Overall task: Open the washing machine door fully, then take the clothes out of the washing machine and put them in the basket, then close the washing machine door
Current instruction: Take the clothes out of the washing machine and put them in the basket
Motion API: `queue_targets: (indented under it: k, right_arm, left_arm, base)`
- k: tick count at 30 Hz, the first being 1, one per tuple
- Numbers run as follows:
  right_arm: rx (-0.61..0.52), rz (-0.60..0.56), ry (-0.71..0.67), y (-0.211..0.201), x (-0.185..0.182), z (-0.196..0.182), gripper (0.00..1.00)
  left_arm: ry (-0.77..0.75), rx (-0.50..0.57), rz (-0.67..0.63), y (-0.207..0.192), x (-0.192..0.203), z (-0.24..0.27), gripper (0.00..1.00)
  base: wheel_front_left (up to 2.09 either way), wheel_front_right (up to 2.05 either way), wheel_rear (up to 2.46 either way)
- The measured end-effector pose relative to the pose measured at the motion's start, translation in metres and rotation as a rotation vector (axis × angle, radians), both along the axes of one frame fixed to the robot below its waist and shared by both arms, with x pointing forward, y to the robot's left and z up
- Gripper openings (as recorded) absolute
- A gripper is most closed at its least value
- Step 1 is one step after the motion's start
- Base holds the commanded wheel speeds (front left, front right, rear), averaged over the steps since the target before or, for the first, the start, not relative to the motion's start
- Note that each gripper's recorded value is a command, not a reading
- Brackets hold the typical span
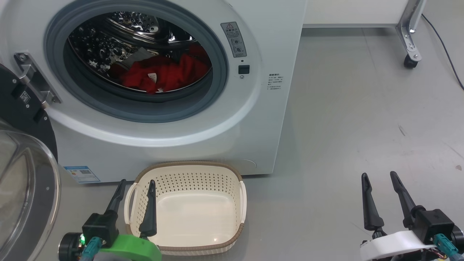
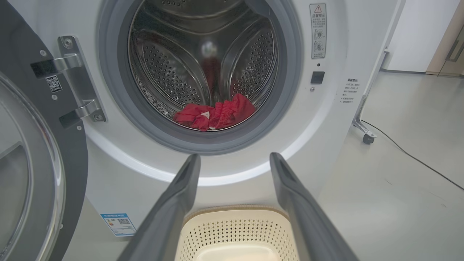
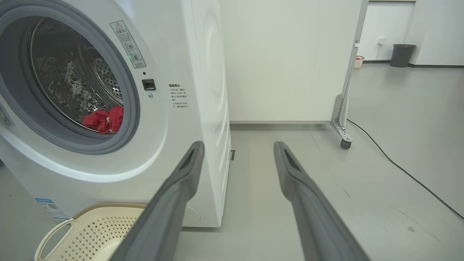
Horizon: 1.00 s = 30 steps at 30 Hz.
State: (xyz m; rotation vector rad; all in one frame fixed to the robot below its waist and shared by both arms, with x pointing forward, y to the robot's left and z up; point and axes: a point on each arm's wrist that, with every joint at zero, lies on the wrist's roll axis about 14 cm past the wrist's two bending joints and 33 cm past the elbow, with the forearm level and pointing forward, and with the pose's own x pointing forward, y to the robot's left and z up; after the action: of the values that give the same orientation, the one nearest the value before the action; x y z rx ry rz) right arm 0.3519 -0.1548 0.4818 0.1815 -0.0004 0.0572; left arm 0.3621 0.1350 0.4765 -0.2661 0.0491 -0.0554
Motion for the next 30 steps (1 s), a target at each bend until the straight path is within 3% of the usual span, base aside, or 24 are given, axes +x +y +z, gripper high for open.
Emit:
queue_targets:
  k: [18, 30]
  right_arm:
    - [0.005, 0.005, 0.016, 0.001, -0.002, -0.005, 1.00]
    - [0.007, -0.017, 0.059, -0.007, 0.002, -0.018, 1.00]
  left_arm:
    - [0.030, -0.005, -0.024, -0.007, 0.005, -0.009, 1.00]
    - [0.081, -0.045, -0.105, -0.029, 0.051, -0.018, 1.00]
  base:
    - [0.00, 0.00, 0.00]
    - [0.00, 0.00, 0.00]
